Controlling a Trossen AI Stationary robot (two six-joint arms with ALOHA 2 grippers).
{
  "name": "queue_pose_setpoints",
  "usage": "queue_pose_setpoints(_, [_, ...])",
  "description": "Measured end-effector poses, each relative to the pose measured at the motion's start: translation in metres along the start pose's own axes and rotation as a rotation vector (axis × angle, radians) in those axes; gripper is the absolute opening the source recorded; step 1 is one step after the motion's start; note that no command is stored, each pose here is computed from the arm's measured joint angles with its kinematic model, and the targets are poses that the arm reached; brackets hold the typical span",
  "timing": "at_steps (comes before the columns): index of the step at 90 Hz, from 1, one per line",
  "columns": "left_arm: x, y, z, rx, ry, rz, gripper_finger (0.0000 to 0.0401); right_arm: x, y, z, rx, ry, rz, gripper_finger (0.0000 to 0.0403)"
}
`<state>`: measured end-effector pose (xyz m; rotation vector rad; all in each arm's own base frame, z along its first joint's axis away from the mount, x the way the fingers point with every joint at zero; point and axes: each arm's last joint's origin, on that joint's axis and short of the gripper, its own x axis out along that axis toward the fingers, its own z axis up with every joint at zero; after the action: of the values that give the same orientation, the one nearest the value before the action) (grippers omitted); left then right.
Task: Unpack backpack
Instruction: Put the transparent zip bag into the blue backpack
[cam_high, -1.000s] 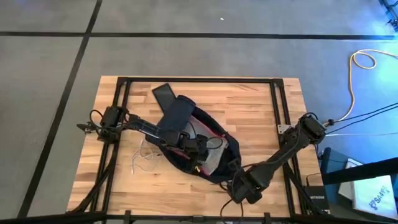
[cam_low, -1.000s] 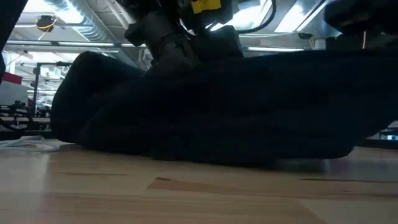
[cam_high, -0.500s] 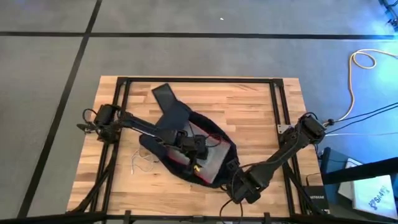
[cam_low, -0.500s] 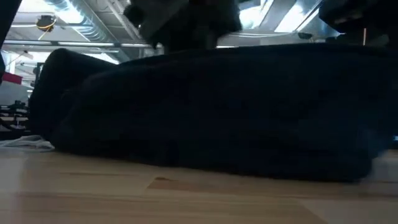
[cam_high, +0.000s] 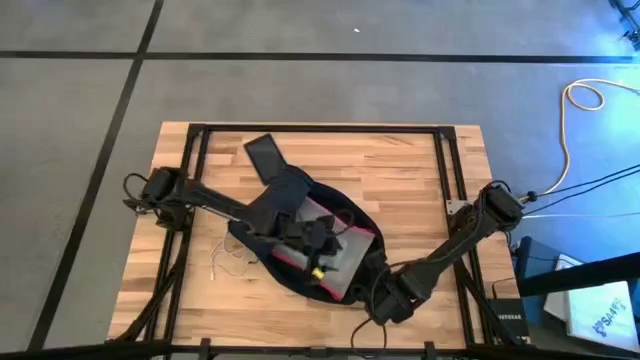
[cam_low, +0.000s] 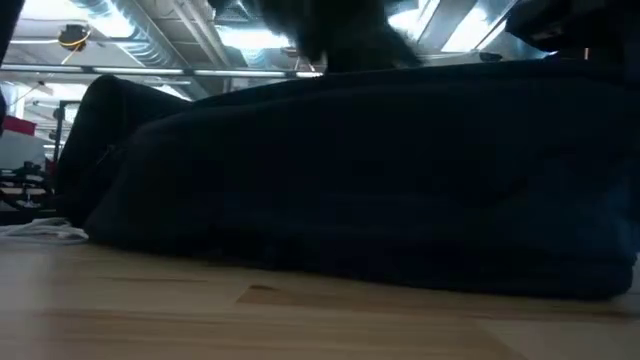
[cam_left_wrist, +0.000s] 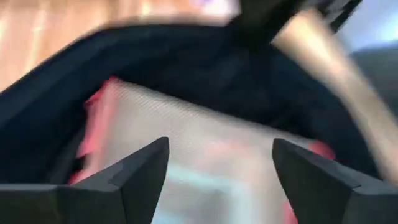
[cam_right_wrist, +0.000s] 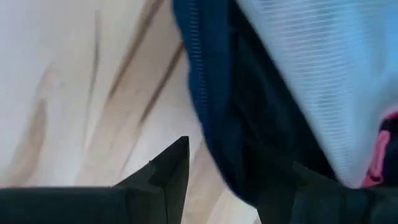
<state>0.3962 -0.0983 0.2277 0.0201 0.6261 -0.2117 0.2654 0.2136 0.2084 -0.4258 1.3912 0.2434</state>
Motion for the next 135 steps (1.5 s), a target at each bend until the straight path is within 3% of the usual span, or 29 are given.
queue_pose_setpoints(10, [-0.024,-0.029,0.007,-0.05,0.012,-0.059,0.0272,0.0,-0.001,0.0,-0.02,-0.004,-0.008,0.0131])
queue_pose_setpoints(26, [-0.064,-0.091,0.0,-0.007,0.094,-0.147,0.0272,0.0,0.0,0.001,-0.025,-0.013,-0.009,0.0131])
queue_pose_setpoints(38, [-0.079,-0.118,-0.03,-0.019,0.308,-0.028,0.0272,0.001,-0.003,0.002,-0.005,-0.012,-0.005,0.0131])
queue_pose_setpoints(58, [-0.068,-0.125,-0.09,-0.215,0.557,0.166,0.0272,0.001,-0.004,0.003,-0.003,-0.017,-0.004,0.0131])
queue_pose_setpoints(71, [-0.055,-0.11,-0.121,-0.226,0.65,0.255,0.0272,0.001,-0.006,0.003,0.007,-0.018,-0.004,0.0131])
queue_pose_setpoints(83, [-0.049,-0.086,-0.131,-0.191,0.619,0.42,0.0272,0.001,-0.005,0.005,0.011,-0.026,0.025,0.0131])
queue_pose_setpoints(94, [-0.043,-0.063,-0.124,-0.123,0.543,0.536,0.0272,0.0,-0.001,0.011,0.036,-0.082,0.101,0.0123])
queue_pose_setpoints(115, [-0.021,-0.01,-0.096,-0.058,0.38,0.538,0.0272,-0.005,0.004,0.033,0.045,-0.31,0.19,0.0087])
queue_pose_setpoints(135, [-0.013,0.043,-0.075,-0.032,0.207,0.573,0.0272,-0.01,0.006,0.044,-0.039,-0.438,0.22,0.0066])
